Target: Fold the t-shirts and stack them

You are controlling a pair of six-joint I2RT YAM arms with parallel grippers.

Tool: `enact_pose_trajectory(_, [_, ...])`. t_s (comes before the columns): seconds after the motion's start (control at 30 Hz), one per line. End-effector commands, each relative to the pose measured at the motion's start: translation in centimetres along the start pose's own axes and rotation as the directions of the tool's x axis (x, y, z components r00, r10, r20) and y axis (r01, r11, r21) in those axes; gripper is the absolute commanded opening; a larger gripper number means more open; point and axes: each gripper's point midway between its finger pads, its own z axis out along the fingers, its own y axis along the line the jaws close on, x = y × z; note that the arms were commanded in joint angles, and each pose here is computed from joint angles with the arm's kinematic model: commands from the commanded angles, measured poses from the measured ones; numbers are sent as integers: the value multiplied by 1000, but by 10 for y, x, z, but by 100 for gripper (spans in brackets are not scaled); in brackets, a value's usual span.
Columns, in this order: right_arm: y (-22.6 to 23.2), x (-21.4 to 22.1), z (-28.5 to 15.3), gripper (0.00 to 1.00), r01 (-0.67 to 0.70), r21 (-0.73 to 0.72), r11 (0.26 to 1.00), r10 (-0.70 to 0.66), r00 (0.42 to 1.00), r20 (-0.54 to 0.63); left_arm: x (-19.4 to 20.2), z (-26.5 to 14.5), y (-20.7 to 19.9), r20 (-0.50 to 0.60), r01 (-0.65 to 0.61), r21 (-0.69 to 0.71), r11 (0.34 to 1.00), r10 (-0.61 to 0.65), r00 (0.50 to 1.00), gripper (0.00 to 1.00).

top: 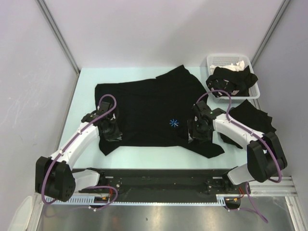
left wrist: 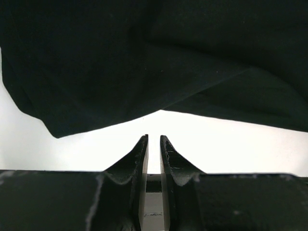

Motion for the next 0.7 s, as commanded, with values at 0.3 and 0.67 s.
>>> enact_pose_trajectory(0.3, [15,-7,13,59,27,-62,998,-25,999,26,-10,-12,-9,27,-46,27,999,46,999,20])
enact_pose_trajectory(0.67, [31,-13,24,58,117,-92,989,-112,992,60,-13,-18,-7,26,-69,8,998,69,997,19])
